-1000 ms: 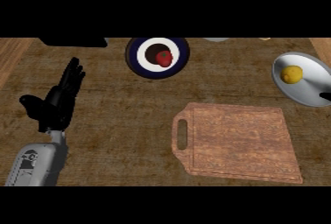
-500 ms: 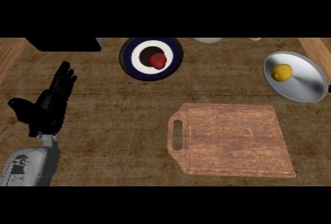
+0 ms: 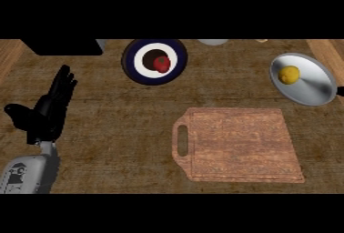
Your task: Pick the lemon from the cutting board and place it in the pan
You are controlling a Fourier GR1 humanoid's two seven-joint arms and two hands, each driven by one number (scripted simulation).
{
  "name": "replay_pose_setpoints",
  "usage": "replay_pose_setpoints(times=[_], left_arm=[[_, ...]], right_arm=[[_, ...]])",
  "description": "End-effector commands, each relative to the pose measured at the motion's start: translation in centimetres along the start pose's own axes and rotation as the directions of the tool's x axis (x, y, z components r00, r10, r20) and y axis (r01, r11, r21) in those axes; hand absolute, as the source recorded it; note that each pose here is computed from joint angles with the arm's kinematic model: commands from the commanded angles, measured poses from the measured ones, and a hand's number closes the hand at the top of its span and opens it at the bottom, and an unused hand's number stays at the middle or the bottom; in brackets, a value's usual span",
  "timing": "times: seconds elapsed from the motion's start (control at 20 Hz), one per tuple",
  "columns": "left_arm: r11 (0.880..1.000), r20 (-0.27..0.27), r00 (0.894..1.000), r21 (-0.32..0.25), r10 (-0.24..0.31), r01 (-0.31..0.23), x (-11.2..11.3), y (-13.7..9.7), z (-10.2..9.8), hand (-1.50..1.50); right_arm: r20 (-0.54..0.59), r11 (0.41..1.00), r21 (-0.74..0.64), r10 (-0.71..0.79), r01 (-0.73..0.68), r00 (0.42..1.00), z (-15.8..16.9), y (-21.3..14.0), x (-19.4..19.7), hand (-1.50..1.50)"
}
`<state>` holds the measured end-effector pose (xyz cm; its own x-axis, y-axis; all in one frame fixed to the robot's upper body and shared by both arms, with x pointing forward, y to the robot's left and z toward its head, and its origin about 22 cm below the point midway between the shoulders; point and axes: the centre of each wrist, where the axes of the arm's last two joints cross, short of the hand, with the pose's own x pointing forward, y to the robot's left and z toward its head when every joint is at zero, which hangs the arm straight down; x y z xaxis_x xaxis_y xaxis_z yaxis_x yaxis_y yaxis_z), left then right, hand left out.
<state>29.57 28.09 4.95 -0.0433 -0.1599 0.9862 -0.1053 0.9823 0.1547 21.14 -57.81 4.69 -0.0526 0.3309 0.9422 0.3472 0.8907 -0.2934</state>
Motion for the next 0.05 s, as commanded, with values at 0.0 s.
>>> replay_pose_setpoints(times=[0.0], left_arm=[[1.000, -0.003, 1.000, 0.007, -0.005, 0.005, 0.22, -0.69, 0.51, 0.00]], right_arm=[[0.028, 0.997, 0.071, 0.004, -0.006, 1.000, 0.35, 0.44, 0.12, -1.50]])
